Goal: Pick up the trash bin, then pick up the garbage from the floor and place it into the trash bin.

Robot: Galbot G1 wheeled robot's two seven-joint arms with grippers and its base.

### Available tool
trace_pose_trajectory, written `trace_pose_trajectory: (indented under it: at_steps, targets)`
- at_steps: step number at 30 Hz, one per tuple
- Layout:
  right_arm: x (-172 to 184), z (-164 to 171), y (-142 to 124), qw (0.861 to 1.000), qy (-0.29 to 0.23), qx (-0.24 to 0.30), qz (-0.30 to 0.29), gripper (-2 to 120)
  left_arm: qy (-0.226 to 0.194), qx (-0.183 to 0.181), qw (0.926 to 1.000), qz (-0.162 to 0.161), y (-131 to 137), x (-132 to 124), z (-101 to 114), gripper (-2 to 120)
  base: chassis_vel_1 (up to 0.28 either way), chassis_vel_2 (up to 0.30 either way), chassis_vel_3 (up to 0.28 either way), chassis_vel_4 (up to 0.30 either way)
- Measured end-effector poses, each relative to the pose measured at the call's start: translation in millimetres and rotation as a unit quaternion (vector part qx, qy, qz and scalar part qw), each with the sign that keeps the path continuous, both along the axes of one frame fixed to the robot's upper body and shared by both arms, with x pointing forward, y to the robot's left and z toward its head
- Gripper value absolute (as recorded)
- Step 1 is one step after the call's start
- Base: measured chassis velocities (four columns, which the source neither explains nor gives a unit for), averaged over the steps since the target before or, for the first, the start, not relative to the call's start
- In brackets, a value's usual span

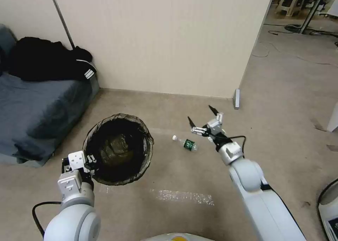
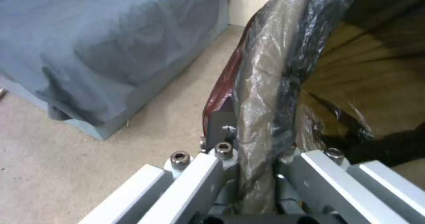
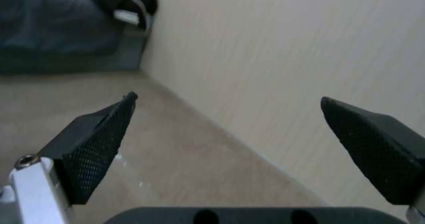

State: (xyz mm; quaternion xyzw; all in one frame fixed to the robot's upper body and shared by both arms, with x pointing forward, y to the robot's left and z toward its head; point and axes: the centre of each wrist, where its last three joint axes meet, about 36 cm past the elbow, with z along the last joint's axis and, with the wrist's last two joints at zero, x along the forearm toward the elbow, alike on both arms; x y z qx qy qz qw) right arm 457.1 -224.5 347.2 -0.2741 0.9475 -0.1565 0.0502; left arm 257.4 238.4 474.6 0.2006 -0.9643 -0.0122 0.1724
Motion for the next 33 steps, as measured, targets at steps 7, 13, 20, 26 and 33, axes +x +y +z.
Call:
trace_pose_trajectory:
  at_steps: [7,13,20,26,33]
  targets:
    - [27.3,-39.3,-10.7,0.997,0.039,-0.039,0.062,100,0.002,0.0,1.0,0.002,-1.7,-0.9,-1.9,0,0.0,0.0,0.0,0.0]
    - [41.0,-83.5,-10.2,0.989,0.084,-0.085,0.091,100,0.006,0.0,1.0,0.0,-4.7,-1.5,-4.0,0,0.0,0.0,0.0,0.0]
    - [44.6,-111.6,-20.2,0.978,0.126,-0.133,0.096,100,0.009,0.002,1.0,0.001,-3.6,-2.5,-4.8,0,0.0,0.0,0.0,0.0]
    - [50.1,-121.0,-24.9,0.971,0.152,-0.153,0.104,100,0.012,0.003,0.9999,0.0,-5.9,-3.3,-7.0,0,0.0,0.0,0.0,0.0]
    - [64.6,-128.8,-23.1,0.967,0.173,-0.164,0.087,100,0.015,0.006,0.9999,0.0,-6.7,-5.2,-8.4,0,0.0,0.0,0.0,0.0]
